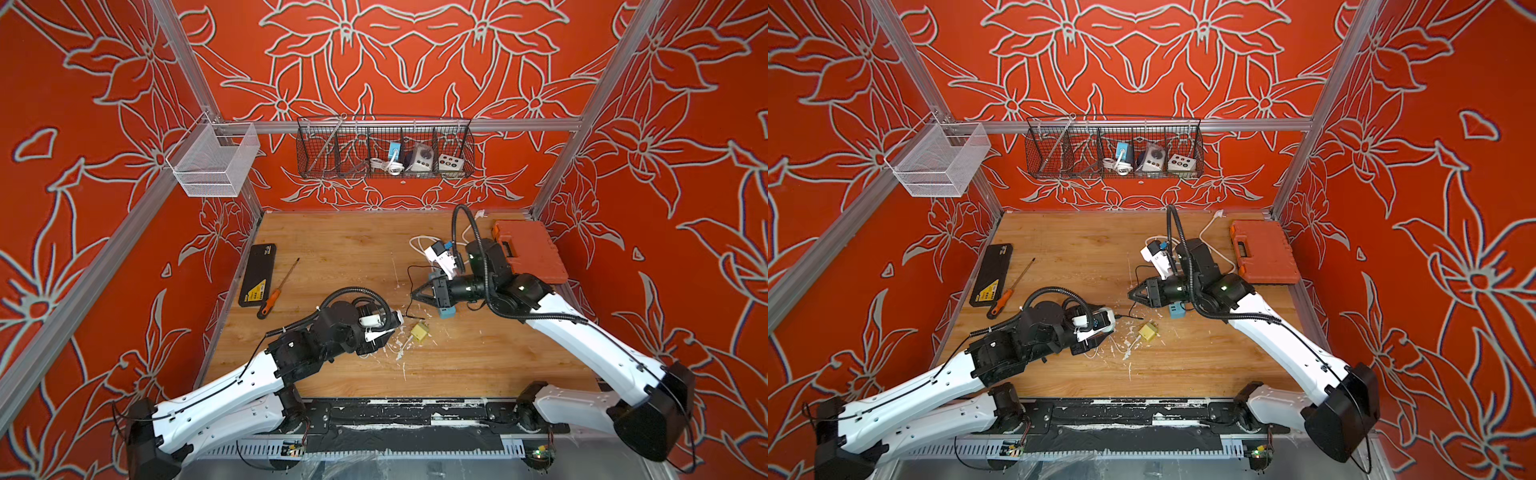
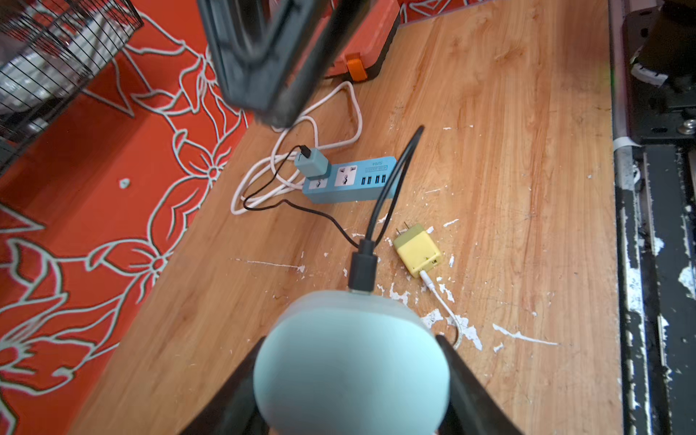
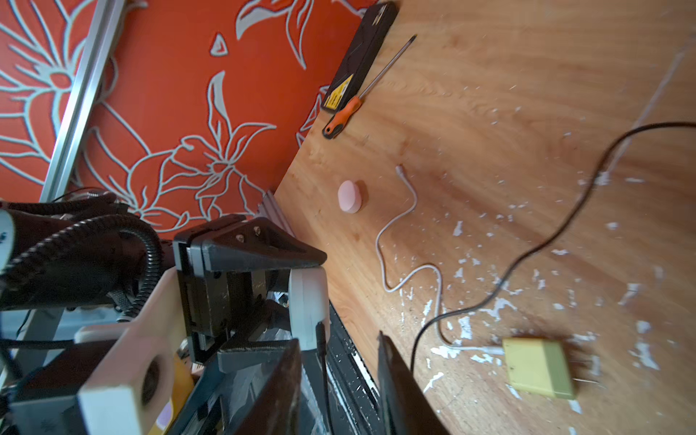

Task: Charge the bluetooth headset
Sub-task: Insert the charging cable into the bluetooth headset, then place the bluetooth headset at the center of the board.

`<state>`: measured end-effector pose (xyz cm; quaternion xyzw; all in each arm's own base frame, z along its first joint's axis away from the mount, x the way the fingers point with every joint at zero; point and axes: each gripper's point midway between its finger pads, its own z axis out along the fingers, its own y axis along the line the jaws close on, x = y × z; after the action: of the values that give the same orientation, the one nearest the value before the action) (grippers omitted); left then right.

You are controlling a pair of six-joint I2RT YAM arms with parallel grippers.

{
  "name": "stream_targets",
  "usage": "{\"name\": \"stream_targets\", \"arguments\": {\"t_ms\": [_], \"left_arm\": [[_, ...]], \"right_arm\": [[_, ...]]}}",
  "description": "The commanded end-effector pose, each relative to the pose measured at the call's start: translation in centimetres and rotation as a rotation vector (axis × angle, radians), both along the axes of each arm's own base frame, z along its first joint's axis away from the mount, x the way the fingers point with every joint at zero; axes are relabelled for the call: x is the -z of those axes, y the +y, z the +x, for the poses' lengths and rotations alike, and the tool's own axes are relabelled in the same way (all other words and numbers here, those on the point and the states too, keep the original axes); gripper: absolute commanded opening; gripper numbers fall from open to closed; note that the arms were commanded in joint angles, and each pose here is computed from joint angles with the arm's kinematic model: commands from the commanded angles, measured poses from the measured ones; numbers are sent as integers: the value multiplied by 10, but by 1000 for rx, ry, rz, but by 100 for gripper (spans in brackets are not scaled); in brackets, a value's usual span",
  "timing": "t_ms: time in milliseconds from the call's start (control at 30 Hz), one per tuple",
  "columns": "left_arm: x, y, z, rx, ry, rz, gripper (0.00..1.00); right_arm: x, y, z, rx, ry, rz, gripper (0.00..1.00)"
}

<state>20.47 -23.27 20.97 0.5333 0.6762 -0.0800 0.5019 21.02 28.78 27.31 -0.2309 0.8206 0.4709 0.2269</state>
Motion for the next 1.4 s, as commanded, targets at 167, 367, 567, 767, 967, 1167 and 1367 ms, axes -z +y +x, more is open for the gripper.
{"name": "stream_targets", "arguments": {"t_ms": [167,367,567,767,967,1167,1367], "left_arm": [[-9,22,57,-211,70,-55,9],[18,38,98,-343,139,-19,9],[36,63,137,-472,182,-5,9],[66,78,161,-554,242,34,10],[96,96,180,-654,330,56,11],[123,101,189,-711,414,97,13],[151,101,190,-733,511,147,16]], "right_arm": [[11,-31,1,123,-60,-68,35],[23,-39,-4,163,-44,-58,35],[29,-48,-10,199,-46,-51,35],[34,-54,-13,225,-36,-45,35],[33,-55,-13,239,-37,-31,35],[37,-52,-11,239,-22,-24,35],[37,-50,-9,241,-18,-16,34]]}}
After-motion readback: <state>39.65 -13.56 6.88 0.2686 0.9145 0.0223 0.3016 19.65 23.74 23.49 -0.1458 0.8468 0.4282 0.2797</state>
